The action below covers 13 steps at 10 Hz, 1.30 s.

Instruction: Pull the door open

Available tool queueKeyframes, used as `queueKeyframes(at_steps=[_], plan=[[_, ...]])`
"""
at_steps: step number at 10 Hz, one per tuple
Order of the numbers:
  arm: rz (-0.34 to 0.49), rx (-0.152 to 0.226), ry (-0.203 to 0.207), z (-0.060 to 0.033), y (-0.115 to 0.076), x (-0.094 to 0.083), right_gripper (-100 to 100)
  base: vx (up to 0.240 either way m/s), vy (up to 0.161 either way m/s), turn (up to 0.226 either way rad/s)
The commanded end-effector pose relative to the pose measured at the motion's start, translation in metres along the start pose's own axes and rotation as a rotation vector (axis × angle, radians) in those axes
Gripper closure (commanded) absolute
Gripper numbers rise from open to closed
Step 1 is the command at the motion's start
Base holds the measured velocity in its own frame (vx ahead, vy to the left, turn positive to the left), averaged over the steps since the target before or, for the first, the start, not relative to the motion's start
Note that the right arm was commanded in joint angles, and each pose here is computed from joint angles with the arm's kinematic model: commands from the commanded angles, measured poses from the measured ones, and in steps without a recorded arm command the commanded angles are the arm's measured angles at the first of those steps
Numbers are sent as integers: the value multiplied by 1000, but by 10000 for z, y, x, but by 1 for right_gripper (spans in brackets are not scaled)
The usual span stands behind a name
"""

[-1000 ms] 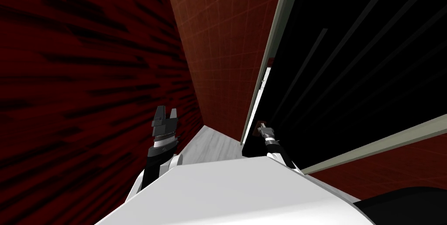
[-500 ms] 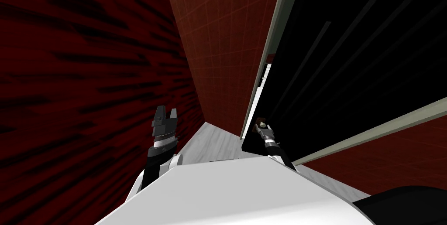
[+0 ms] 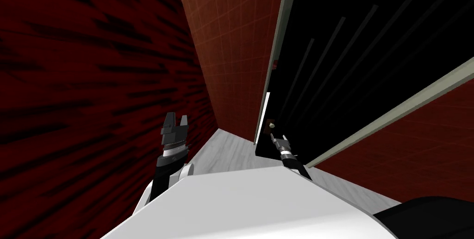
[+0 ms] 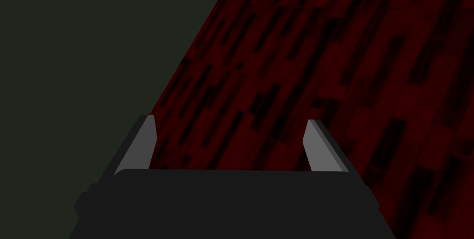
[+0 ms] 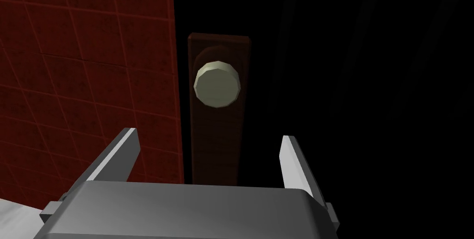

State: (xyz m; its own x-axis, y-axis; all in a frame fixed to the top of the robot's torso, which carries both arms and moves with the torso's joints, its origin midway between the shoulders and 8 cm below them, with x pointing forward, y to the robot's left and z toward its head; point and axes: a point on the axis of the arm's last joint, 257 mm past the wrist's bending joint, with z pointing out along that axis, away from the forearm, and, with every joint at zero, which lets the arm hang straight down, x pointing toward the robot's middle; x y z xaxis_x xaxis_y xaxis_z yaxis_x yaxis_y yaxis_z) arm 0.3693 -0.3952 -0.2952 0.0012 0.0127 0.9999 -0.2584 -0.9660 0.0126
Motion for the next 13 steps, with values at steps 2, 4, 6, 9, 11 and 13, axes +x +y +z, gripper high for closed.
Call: queueKeyframes(at_steps=[2, 4, 6, 9, 11, 13], plan=[[1, -20, 3, 43, 116, -8, -100, 149, -25, 95], [2, -37, 6, 81, 220, -12, -100, 186, -61, 86], [2, -40, 6, 91, 229, -24, -100, 152, -22, 48], [2, -40, 6, 91, 229, -24, 100, -25, -2, -4], [2, -40, 6, 91, 229, -24, 100, -16, 4, -1], [2, -26, -2, 65, 240, -51, 100, -65, -25, 82]])
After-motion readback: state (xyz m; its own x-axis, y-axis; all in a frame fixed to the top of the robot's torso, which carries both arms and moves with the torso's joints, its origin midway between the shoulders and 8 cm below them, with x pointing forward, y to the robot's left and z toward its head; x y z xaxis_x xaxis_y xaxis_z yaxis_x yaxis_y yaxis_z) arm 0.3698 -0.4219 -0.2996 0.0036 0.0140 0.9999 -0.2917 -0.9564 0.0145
